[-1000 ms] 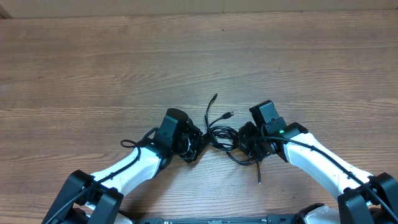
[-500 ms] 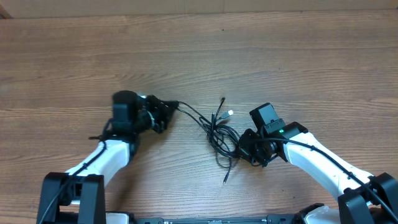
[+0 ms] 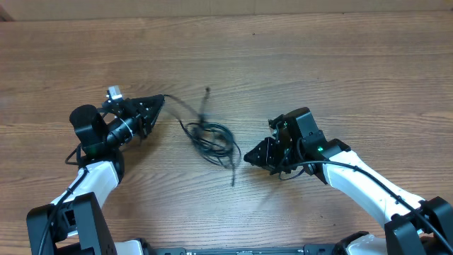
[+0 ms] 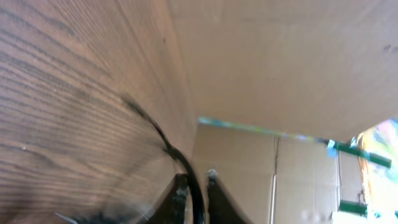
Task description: Untangle cables
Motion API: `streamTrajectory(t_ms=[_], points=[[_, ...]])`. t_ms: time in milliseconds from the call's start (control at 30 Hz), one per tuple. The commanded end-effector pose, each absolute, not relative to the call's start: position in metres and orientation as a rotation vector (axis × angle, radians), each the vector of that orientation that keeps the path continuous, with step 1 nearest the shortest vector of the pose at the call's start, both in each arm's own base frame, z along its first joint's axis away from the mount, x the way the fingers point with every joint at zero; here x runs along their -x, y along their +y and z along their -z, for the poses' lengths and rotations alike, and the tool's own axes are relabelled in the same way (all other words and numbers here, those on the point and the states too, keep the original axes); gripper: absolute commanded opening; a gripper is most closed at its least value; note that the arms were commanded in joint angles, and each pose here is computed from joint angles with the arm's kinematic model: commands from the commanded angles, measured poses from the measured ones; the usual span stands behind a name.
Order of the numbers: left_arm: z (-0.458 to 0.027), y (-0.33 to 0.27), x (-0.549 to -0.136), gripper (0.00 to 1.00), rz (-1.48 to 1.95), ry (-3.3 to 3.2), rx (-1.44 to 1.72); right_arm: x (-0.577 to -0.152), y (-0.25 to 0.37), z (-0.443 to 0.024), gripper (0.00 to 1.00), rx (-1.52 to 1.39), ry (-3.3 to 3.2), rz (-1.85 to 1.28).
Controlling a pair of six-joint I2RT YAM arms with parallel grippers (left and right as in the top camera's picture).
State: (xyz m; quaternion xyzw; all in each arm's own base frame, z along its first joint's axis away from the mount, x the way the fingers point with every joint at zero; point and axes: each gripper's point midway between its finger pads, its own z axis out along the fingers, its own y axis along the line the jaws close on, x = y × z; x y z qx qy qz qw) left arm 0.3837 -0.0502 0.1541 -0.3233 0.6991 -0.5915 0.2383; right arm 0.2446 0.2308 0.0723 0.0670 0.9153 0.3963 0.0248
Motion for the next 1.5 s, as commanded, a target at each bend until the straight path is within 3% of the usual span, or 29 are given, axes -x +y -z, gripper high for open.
streamTrajectory(t_ms=[0,167,400,667,900,1167,1333,1467], points=[[-0.146,-0.079,-0.366,0.32,1.61,2.053,0.601,-0.252,0.228,-0.072,0.34,-0.267,2.809,-1.208],[-0.096,-0.107,-0.342,0.46,1.492,2.287,0.649,-0.256,0.225,-0.069,0.49,-0.281,2.801,-1.164],[-0.022,-0.089,-0.307,0.48,1.011,2.578,0.953,-0.259,0.22,-0.065,0.56,-0.298,2.799,-1.114],[-0.009,-0.058,-0.316,0.61,0.764,2.515,1.106,-0.261,0.218,-0.064,0.57,-0.304,2.796,-1.093],[-0.018,-0.084,-0.325,0.61,0.834,2.489,1.046,-0.265,0.215,-0.062,0.58,-0.318,2.789,-1.05],[-0.017,-0.086,-0.334,0.48,0.644,2.444,0.975,-0.265,0.215,-0.062,0.57,-0.318,2.789,-1.051],[-0.015,-0.084,-0.335,0.29,0.545,2.428,0.956,-0.264,0.214,-0.061,0.57,-0.32,2.793,-1.05],[-0.013,-0.084,-0.333,0.04,0.519,2.433,0.95,-0.26,0.215,-0.06,0.58,-0.325,2.81,-1.058]])
